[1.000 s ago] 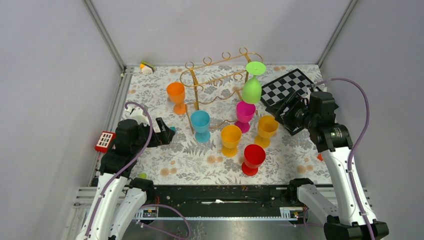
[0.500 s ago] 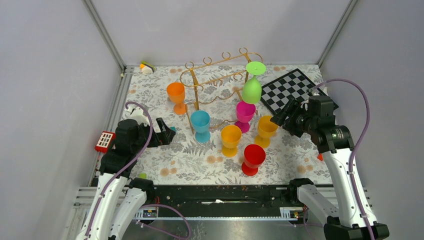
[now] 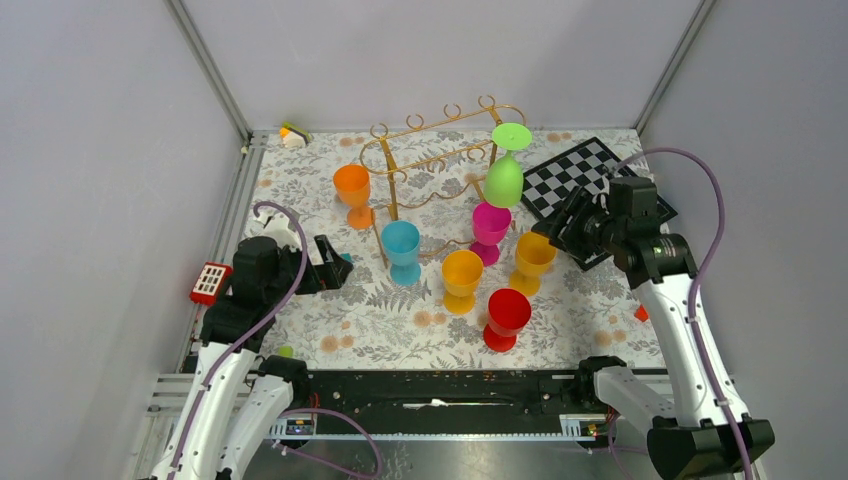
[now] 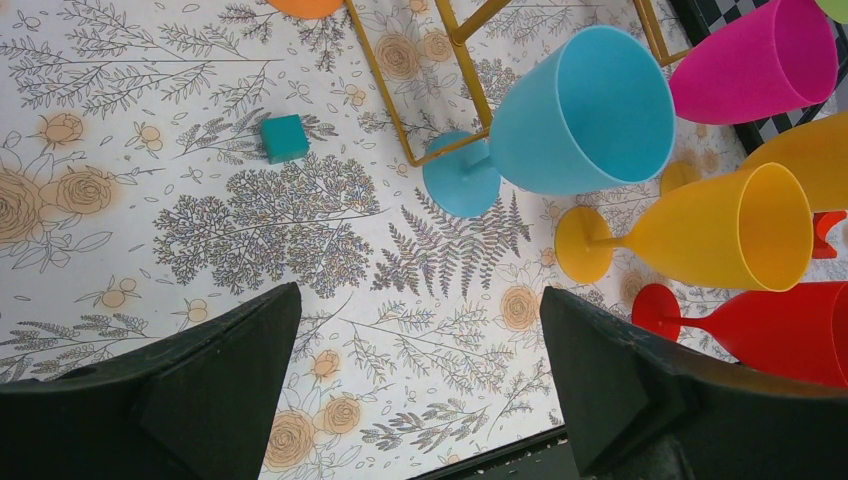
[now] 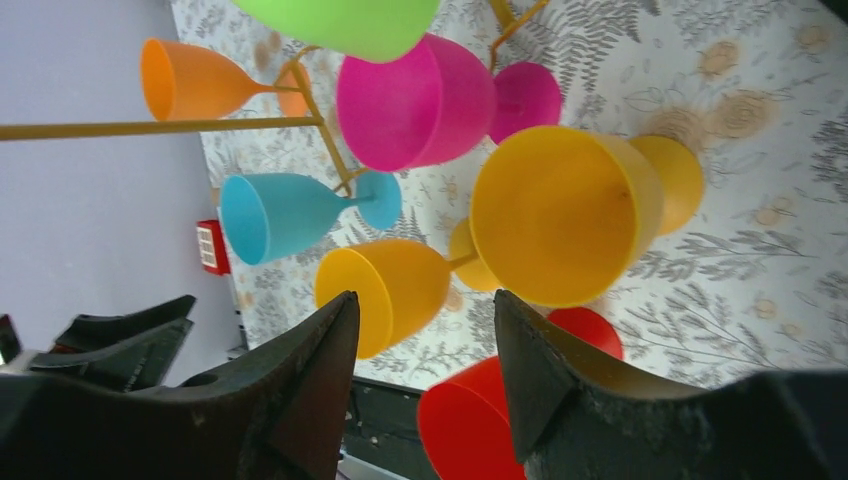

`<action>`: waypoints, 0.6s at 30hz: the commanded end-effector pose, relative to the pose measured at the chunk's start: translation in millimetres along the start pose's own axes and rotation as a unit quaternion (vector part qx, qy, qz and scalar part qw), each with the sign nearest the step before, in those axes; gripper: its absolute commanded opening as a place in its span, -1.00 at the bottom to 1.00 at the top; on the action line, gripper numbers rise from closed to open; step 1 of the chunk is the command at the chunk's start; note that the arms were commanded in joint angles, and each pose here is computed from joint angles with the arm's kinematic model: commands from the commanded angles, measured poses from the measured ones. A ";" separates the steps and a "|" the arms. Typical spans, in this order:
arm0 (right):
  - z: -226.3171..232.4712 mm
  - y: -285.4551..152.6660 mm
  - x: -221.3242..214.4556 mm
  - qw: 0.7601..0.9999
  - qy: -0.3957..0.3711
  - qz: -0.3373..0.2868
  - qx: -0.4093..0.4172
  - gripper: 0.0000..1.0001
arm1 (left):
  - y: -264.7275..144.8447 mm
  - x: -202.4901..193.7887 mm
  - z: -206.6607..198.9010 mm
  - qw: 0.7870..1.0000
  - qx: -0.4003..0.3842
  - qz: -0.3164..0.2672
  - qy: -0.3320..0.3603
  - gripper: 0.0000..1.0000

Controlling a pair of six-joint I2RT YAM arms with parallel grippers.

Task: Place the wine glass upside down on the wine glass rack
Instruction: Pick up the wine glass at the center of the board.

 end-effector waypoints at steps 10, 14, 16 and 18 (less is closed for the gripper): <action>26.0 58.4 43.4 0.997 0.065 0.008 0.047 0.05 | 2.1 8.0 -7.7 0.999 -0.028 -0.016 0.011 0.97; 20.6 69.3 49.8 0.998 0.050 0.005 0.025 0.05 | 2.6 8.3 -7.7 0.999 -0.028 -0.016 0.011 0.97; 16.8 75.0 49.8 0.999 0.046 0.008 0.017 0.05 | 2.8 8.3 -7.6 0.999 -0.028 -0.015 0.011 0.97; 14.6 81.6 48.9 0.999 0.045 0.014 0.017 0.04 | 3.1 7.9 -7.3 0.999 -0.027 -0.015 0.011 0.98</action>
Point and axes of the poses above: each gripper's point midway between its finger pads, its own y axis out along the fingers, its own z axis along the line the jaws close on, x = y × z, the point moved 6 cm from there along -y, back along the fingers, and after that the axes turned 3 degrees about -y, right-handed, at the moved point
